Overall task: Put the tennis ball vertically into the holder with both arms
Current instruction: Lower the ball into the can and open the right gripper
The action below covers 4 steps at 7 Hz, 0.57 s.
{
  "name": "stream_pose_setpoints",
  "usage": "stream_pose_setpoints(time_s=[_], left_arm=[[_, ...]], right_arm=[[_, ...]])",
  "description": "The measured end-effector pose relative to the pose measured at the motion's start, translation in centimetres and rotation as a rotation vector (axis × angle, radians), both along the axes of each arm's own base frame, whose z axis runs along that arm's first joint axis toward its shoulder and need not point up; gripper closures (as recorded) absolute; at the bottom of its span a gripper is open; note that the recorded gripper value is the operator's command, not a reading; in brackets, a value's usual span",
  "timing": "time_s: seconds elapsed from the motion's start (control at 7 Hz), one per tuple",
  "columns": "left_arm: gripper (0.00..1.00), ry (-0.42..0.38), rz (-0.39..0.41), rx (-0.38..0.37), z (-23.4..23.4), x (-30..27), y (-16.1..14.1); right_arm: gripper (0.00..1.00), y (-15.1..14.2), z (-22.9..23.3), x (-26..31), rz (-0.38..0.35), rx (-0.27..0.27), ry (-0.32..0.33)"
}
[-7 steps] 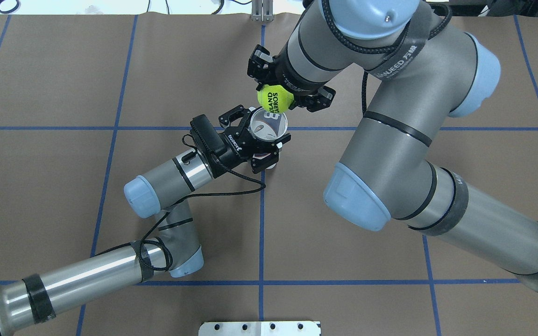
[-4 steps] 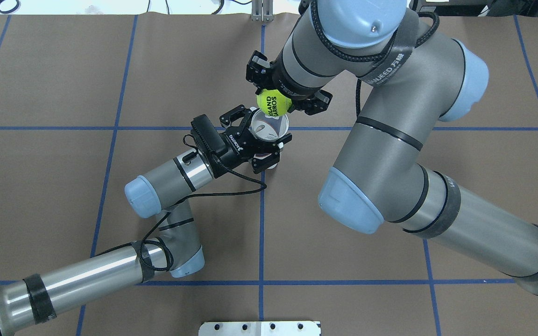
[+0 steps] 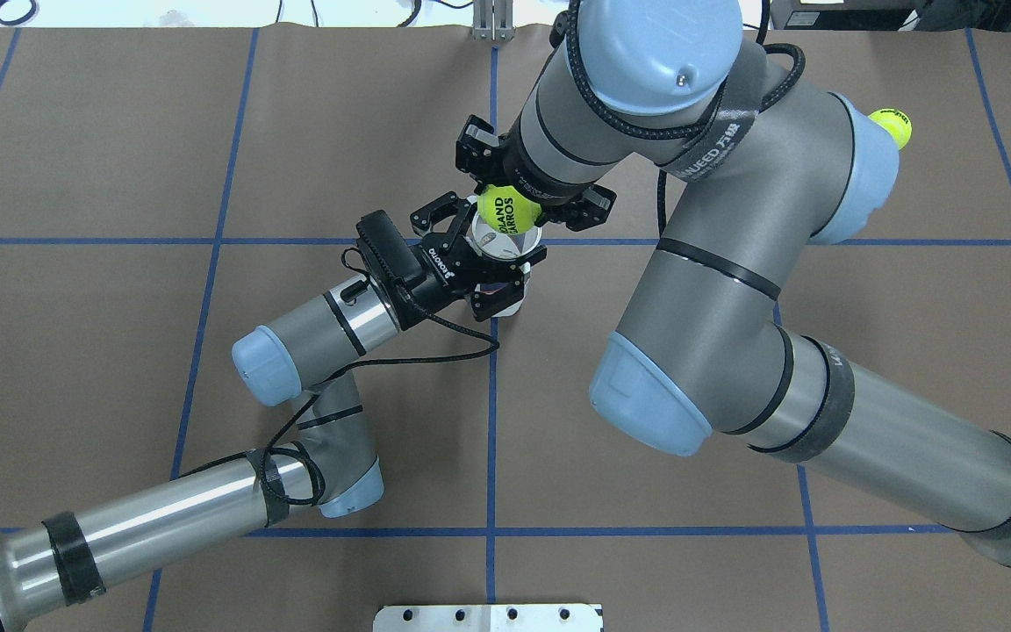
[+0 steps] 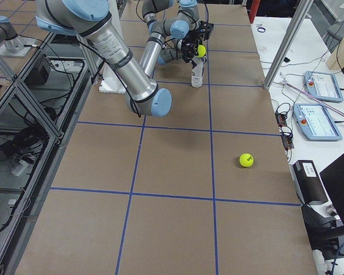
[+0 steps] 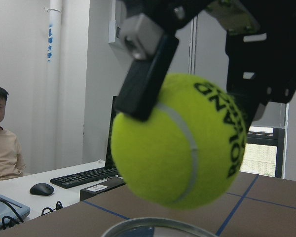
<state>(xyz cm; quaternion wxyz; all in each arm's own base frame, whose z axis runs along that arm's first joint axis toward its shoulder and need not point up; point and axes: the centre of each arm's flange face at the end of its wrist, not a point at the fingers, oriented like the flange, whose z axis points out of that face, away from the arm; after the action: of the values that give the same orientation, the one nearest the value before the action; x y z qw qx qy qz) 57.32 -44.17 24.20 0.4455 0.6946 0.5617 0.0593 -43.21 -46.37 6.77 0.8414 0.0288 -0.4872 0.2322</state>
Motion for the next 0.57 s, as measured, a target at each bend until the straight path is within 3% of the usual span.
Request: stream_pose_setpoints(time_s=[0.29, 0.57], left_arm=[[0.05, -0.001, -0.001, 0.0, 0.04, -0.02, -0.06], [0.04, -0.001, -0.006, -0.001, 0.02, -0.17, -0.28]], right_arm=[[0.31, 0.16, 0.05, -0.17, -0.003, 0.002, 0.002], [0.11, 0.19, 0.15, -0.28, -0.009, 0.009, 0.006]])
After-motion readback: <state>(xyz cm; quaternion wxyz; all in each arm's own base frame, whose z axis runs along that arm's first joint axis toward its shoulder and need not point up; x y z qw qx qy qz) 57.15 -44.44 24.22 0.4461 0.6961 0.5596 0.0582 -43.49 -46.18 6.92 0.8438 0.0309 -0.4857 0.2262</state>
